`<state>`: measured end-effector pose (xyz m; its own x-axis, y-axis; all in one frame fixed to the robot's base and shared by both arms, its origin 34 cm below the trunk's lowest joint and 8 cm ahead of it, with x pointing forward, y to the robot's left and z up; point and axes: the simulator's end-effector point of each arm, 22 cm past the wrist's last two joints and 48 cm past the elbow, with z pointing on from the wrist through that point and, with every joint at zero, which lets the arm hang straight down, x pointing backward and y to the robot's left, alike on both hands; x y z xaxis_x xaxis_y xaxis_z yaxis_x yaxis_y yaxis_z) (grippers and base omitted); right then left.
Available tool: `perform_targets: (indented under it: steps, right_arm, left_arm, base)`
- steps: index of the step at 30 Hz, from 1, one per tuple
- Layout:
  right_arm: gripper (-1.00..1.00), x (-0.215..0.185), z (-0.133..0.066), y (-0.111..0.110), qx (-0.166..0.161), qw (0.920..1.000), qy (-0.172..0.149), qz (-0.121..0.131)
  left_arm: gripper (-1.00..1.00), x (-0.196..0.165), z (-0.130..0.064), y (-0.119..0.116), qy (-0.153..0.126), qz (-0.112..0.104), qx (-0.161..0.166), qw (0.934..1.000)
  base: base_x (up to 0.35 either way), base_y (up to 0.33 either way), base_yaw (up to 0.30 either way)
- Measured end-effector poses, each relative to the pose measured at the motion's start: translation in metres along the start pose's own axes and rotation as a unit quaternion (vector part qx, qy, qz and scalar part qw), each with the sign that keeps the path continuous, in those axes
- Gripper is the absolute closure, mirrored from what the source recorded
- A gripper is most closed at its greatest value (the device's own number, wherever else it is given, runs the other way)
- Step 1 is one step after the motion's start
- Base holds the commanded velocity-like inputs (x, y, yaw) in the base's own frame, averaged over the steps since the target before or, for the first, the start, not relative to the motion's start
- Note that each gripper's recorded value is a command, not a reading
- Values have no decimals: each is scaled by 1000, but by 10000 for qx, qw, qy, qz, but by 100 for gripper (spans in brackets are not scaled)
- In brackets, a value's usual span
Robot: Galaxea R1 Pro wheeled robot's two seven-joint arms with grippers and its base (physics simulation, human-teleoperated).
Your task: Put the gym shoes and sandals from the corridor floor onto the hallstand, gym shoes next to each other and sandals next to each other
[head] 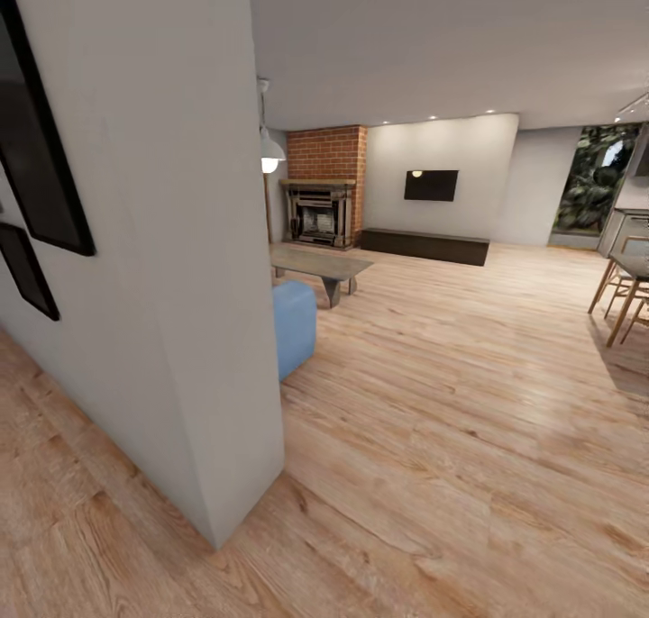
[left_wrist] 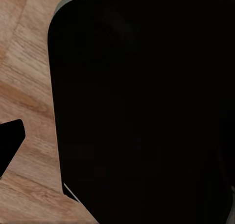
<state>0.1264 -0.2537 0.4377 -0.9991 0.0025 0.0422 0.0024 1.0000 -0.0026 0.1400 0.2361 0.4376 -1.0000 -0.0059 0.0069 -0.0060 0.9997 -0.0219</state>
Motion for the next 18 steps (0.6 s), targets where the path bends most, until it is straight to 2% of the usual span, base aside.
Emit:
perform_targets:
  steps: [18]
  right_arm:
    - [-100,0,0,-1,4,10000,-3,-5]
  left_arm:
    - [-100,-1,0,0,-10,-2,3,10000]
  base:
    - [-343,0,0]
